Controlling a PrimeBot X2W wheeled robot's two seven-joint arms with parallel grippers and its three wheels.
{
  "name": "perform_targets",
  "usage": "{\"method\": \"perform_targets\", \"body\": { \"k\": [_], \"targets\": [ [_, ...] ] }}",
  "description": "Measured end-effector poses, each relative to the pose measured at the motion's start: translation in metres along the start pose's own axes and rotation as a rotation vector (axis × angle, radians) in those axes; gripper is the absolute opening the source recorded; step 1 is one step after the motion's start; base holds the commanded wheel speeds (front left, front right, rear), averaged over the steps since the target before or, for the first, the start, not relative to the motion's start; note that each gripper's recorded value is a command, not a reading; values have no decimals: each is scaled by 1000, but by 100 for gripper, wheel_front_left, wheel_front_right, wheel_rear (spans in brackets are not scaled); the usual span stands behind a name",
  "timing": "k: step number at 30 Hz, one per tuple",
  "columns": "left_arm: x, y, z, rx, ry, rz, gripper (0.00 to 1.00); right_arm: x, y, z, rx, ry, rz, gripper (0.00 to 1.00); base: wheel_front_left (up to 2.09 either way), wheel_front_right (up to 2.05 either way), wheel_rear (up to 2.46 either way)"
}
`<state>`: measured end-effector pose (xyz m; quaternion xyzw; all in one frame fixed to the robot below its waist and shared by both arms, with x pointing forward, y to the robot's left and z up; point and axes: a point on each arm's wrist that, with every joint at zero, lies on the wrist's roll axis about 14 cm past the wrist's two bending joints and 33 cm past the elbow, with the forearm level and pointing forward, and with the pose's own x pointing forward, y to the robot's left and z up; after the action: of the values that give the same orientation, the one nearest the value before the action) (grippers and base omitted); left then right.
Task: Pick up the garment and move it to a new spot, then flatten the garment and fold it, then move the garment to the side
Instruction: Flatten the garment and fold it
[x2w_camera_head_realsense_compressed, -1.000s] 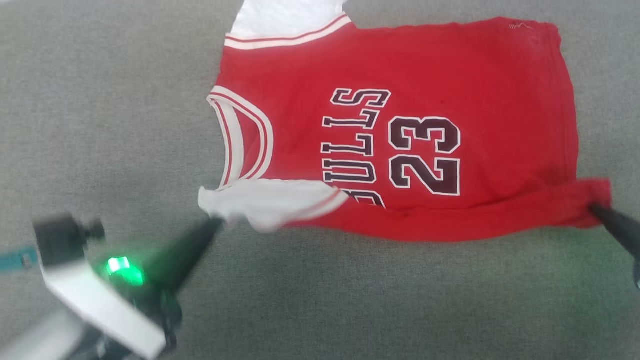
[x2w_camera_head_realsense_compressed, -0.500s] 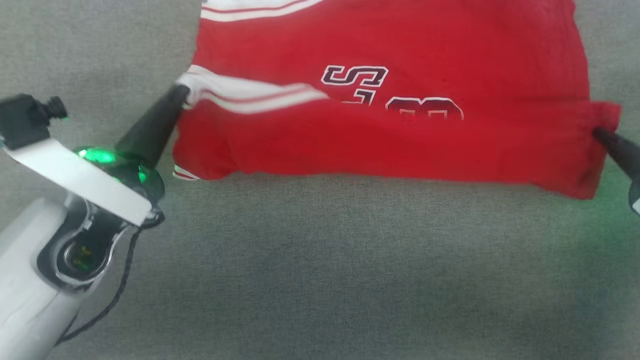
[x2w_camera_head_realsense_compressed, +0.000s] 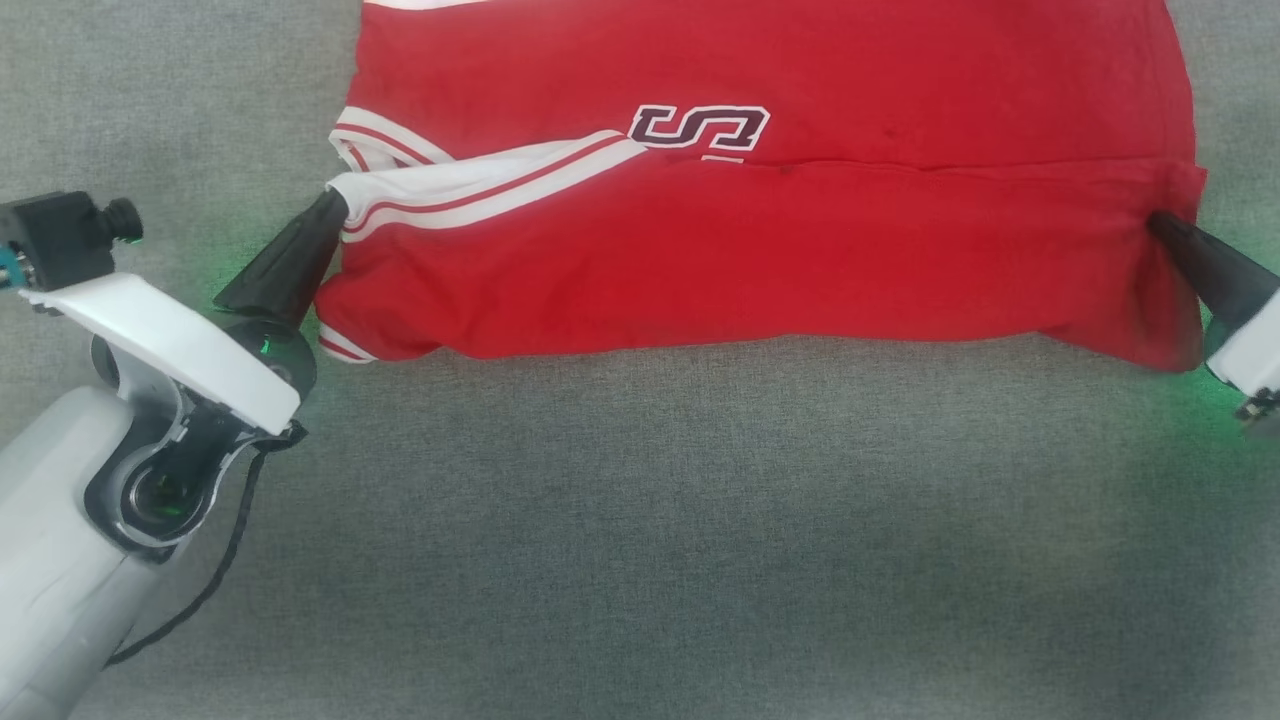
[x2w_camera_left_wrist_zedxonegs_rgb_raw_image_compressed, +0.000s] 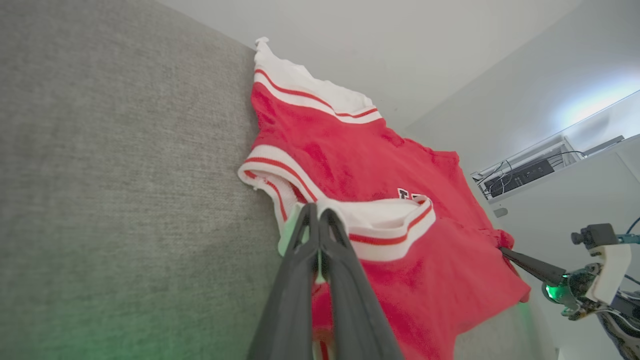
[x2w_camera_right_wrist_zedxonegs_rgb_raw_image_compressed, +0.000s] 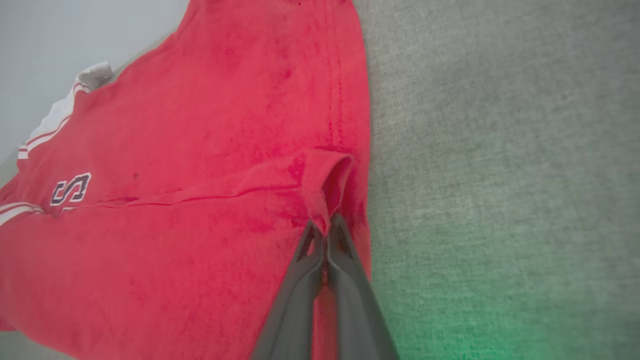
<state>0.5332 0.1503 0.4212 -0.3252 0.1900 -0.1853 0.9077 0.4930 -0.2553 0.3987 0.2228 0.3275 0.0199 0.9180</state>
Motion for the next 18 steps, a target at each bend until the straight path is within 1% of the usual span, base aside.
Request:
{"method": "perform_targets", "body": {
  "k": [2,3,4,5,6,7,8,10,14,18],
  "targets": [
    [2,3,-3,27,16,7,0,4,2,0,-16,-7,1,0,0,0,0],
    [1,5,-4,51,26,11,3,5,2,1,-35,-13,-1,0,0,0,0],
    [1,8,-5,87,39,16,28,5,3,4,-61,-25,-3,0,0,0,0],
    [-1,12,-6,134,50,25,73,5,3,7,-96,-41,-9,27,0,0,0],
    [-4,15,-7,182,71,31,100,4,5,11,-138,-54,-10,49,0,0,0],
    [-7,17,-7,211,82,37,100,2,6,16,-170,-76,-10,96,0,0,0],
    [-9,17,-6,237,90,36,100,-1,7,22,-193,-101,-11,100,0,0,0],
    [-12,16,3,302,97,35,100,-7,11,32,-249,-143,-11,100,0,0,0],
    [-24,13,34,457,123,45,100,-24,16,59,-308,-255,-9,100,0,0,0],
    [-35,-2,52,549,204,45,100,-42,24,77,-333,-342,3,100,0,0,0]
  ]
}}
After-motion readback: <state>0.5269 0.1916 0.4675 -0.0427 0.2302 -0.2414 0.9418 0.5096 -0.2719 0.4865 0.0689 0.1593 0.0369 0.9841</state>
